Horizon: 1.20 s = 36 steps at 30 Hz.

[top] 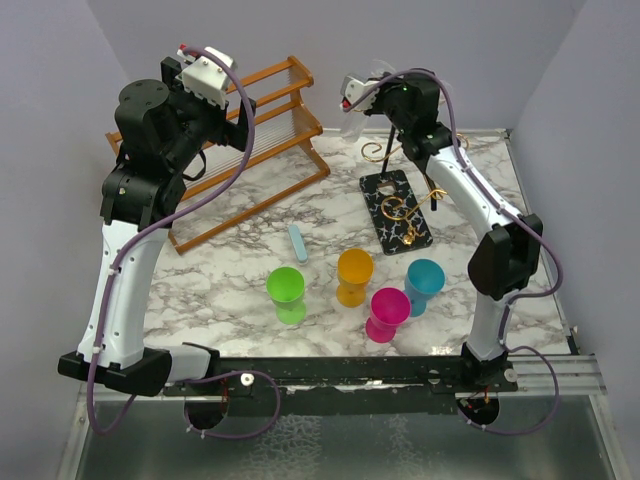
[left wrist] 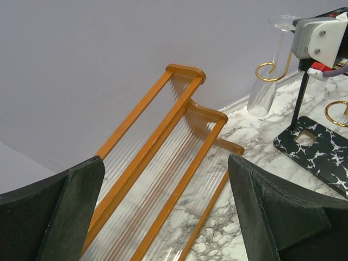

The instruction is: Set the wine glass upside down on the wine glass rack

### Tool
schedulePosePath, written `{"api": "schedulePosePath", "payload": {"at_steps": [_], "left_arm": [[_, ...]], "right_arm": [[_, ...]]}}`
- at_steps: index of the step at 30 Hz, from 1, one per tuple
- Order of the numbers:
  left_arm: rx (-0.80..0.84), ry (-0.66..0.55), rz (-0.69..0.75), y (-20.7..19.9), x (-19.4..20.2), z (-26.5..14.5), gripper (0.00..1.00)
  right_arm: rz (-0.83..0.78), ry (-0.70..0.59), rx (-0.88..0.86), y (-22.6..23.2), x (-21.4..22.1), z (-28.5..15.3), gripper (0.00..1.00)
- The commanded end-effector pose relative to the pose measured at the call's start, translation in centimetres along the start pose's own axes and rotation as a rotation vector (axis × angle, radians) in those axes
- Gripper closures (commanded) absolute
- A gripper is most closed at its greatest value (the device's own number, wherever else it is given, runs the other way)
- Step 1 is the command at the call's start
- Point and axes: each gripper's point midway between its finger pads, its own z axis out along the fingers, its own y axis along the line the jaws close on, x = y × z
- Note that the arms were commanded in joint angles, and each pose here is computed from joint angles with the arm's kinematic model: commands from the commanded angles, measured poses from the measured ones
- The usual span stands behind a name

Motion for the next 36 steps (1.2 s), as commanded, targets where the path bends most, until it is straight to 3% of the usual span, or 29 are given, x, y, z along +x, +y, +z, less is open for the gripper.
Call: {"api": "schedulePosePath", "payload": {"at_steps": [1,36], "left_arm": [[0.011,-0.040,0.009,-0.2,-1.1,-1.0,0.01],[0.017,-0.038,0.007,-0.3,-0.9,-0.9,0.01]], "right_arm": [[-0.058,-0.062,0.009,-1.9,-2.2,-1.7,0.98],[-0.068,-0.136,-0.089,2.1,-6.6,-1.7,0.98]]}}
